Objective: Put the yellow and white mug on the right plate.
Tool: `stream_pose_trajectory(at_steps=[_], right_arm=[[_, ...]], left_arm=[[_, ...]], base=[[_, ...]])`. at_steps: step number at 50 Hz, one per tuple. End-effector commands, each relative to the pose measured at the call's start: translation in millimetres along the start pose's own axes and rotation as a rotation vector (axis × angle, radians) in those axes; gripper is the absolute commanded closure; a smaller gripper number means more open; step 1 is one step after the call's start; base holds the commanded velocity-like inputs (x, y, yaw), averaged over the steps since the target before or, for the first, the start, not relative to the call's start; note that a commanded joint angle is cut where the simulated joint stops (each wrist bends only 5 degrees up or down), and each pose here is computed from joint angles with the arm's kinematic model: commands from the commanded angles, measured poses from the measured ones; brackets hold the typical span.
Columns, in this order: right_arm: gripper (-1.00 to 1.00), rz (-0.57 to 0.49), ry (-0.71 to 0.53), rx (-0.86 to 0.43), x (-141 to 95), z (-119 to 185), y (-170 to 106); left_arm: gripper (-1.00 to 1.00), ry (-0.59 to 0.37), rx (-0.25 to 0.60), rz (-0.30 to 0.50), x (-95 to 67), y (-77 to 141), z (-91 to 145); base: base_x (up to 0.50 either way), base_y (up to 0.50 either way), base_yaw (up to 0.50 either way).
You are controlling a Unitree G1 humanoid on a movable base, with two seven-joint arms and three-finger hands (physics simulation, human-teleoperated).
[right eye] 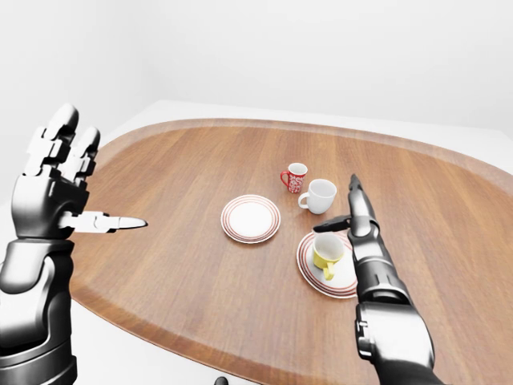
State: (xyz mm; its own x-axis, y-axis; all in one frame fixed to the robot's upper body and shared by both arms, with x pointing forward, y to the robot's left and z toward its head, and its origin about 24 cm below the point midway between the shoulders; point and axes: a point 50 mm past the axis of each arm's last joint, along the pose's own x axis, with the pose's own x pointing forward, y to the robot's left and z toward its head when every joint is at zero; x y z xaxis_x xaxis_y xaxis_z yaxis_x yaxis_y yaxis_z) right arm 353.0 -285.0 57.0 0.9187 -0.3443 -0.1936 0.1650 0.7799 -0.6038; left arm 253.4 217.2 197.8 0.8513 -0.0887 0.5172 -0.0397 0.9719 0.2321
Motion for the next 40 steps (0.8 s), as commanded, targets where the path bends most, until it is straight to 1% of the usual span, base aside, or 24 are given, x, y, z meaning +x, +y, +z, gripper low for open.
stream_pose_trajectory(at_steps=[1,4,7,8,12,13,23,29,30,34,37,40], right_arm=[[-1.0,0.003,-0.11,0.063,-9,29,-8],[-1.0,-0.003,-0.198,0.068,-16,46,-14],[-1.0,-0.005,-0.268,0.065,-23,58,-18],[-1.0,-0.006,-0.315,0.07,-29,66,-20],[-1.0,-0.008,-0.41,0.078,-41,81,-24],[-1.0,-0.009,-0.458,0.074,-48,89,-26],[-1.0,-0.012,-0.643,0.055,-78,121,-30],[-1.0,-0.025,-0.777,0.029,-100,144,-40],[-1.0,-0.035,-0.845,0.01,-112,155,-45],[-1.0,-0.05,-0.934,-0.017,-129,170,-51],[-1.0,-0.07,-1.058,-0.015,-153,186,-59],[-1.0,-0.091,-1.149,-0.039,-171,197,-64]], left_arm=[[-0.89,-0.024,0.002,-0.002,-0.2,0,6],[-0.89,-0.027,0.001,0.0,0.4,1,6],[-0.89,-0.028,-0.001,-0.001,0.0,0,6],[-0.89,-0.038,0.0,-0.002,0.1,0,9],[-0.89,-0.05,0.0,-0.002,0.4,0,11],[-0.89,-0.058,-0.001,-0.002,0.6,1,13],[-0.89,-0.15,0.001,-0.001,0.6,3,34],[-0.88,-0.25,0.005,0.0,-1.2,4,56],[-0.89,-0.281,0.006,-0.001,-2.0,4,62],[-0.89,-0.34,0.004,0.001,-3.3,6,75],[-0.89,-0.413,-0.002,0.006,-5.7,8,90],[-0.89,-0.475,-0.011,0.011,-8.5,10,102]], base=[[0.0,0.0,0.0],[0.0,0.0,0.0],[0.0,0.0,0.0],[0.0,0.0,0.0],[0.0,0.0,0.0],[0.0,0.0,0.0],[0.0,0.0,0.0],[0.0,0.0,0.0],[0.0,0.0,0.0],[0.0,0.0,0.0],[0.0,0.0,0.0],[0.0,0.0,0.0]])
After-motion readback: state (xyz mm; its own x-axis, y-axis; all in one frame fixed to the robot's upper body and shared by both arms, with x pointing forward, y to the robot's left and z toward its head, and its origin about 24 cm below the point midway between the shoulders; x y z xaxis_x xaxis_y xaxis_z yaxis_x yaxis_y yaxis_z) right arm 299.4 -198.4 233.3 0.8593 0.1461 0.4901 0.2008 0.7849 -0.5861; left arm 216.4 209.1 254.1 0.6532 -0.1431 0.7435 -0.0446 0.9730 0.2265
